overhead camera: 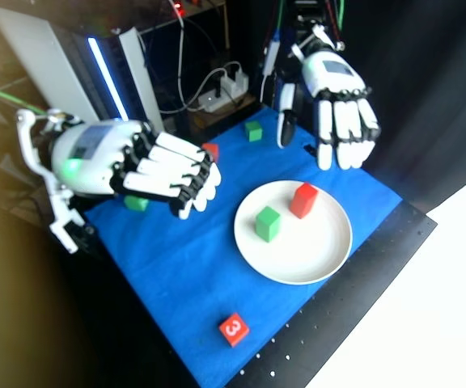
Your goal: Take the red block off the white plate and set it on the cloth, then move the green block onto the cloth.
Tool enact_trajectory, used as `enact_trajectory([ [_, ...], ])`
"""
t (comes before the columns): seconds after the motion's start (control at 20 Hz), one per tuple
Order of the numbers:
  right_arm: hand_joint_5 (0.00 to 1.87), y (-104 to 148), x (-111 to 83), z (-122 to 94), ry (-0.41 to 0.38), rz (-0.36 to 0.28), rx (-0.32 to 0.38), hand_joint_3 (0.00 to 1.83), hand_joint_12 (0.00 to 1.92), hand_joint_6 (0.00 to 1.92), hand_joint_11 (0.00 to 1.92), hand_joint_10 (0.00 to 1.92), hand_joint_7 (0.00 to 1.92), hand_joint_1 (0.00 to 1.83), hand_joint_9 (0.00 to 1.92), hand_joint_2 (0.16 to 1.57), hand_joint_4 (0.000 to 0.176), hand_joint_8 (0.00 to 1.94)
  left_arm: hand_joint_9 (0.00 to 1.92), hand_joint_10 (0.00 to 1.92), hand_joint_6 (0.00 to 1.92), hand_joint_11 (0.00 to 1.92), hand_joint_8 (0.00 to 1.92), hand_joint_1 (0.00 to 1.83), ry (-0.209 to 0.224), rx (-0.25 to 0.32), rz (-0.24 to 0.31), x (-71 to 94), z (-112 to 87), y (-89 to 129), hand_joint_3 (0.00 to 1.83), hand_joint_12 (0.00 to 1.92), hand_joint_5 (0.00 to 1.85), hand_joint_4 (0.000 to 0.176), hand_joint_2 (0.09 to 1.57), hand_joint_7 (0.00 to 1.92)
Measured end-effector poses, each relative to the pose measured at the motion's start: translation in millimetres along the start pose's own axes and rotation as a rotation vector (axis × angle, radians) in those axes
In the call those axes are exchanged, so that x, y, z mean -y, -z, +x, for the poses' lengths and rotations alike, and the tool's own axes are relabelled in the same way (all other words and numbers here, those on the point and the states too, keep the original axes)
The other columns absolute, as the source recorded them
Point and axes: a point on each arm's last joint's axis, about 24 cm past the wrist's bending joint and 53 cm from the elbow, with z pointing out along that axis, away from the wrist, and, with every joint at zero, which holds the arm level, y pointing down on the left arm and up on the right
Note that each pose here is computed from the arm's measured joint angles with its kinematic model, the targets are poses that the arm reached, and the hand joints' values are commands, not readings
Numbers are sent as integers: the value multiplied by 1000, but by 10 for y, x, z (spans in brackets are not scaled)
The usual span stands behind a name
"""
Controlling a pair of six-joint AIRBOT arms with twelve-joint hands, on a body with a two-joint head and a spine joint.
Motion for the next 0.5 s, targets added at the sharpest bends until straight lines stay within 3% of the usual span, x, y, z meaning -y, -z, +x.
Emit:
enact_trajectory([
  [0.05,500,-1,8,-4,1,1,1,421,1803,902,228,1308,478,1369,387,707,0,1050,282,133,0,0,0,829,-4,-4,4,13,4,-49,0,1336,348,61,978,282],
  [0.1,460,-3,43,-23,1,11,6,419,1825,911,339,1357,488,1401,428,739,0,1043,303,132,0,0,8,831,-3,-25,4,29,71,-129,0,1246,338,49,938,307],
  [0.2,438,-4,54,-31,2,13,8,423,1822,934,386,1379,489,1418,438,740,0,1050,355,152,5,0,17,837,-9,-52,0,20,155,-177,0,1302,347,46,921,340],
  [0.25,386,-4,60,-33,1,16,9,452,1812,977,420,1375,486,1419,443,728,0,1043,416,187,9,0,29,877,-11,-67,-7,-7,203,-208,0,1374,361,31,899,387],
  [0.3,375,-4,59,-33,1,15,9,496,1792,986,453,1342,510,1412,472,700,0,1016,413,275,4,0,15,900,-11,-83,-15,-31,254,-243,0,1424,368,29,884,419],
  [0.35,365,-4,57,-34,2,15,9,529,1787,1014,454,1323,516,1411,479,675,0,1003,395,299,3,0,14,926,-8,-98,-25,-57,292,-278,0,1361,370,10,875,434],
  [0.4,349,-4,59,-34,2,15,9,549,1786,1054,439,1337,496,1412,464,669,0,1022,390,306,5,0,17,930,-9,-108,-30,-69,325,-306,0,1346,374,9,873,445],
  [0.5,340,-4,58,-35,1,15,10,574,1775,1098,447,1363,489,1408,467,657,0,1072,346,546,4,0,13,961,-9,-129,-30,-52,404,-371,0,1449,409,0,870,496],
])
